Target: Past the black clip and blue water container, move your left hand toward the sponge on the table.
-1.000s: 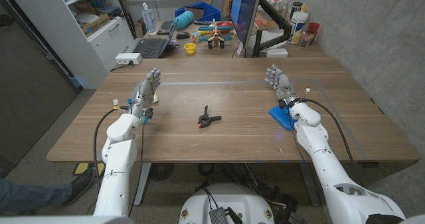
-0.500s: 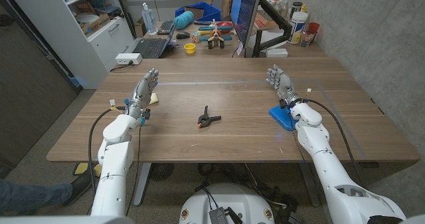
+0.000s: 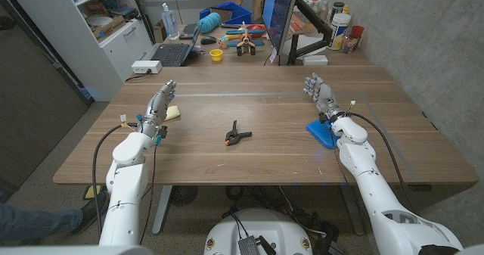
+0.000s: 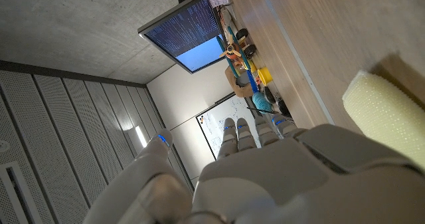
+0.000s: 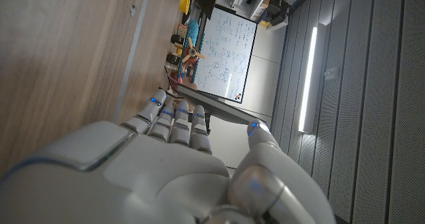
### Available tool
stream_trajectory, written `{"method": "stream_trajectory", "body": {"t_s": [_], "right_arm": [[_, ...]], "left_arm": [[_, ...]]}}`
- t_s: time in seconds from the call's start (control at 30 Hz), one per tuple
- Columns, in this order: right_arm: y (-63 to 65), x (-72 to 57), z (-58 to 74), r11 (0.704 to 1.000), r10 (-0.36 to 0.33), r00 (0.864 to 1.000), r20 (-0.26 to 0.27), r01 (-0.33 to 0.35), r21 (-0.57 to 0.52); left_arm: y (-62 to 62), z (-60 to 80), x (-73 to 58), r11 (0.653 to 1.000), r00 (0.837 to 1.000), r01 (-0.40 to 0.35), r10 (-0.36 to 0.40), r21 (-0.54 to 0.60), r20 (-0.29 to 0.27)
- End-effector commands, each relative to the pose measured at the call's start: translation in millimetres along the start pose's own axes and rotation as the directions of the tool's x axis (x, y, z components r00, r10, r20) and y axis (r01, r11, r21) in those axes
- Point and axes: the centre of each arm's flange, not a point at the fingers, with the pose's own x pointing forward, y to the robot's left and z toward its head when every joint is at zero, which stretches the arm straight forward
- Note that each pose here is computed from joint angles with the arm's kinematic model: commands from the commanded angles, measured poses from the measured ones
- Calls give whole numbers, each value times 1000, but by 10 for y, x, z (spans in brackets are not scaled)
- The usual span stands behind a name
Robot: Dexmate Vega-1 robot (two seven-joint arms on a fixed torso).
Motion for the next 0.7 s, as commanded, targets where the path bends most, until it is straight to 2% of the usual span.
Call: {"method": "stream_trajectory", "body": {"t_s": [0.03,0.3,0.7], "right_arm": [[26,54,-17,1000,5,1000,2,-5,5],[35,97,0,1000,6,1000,4,-6,3],[24,121,-36,1000,1,1000,2,-1,7]], "left_arm": [[144,14,-74,999,999,-41,40,34,6],[228,21,-98,997,998,-61,61,42,12],[308,47,-128,990,997,-79,80,114,-3]]}}
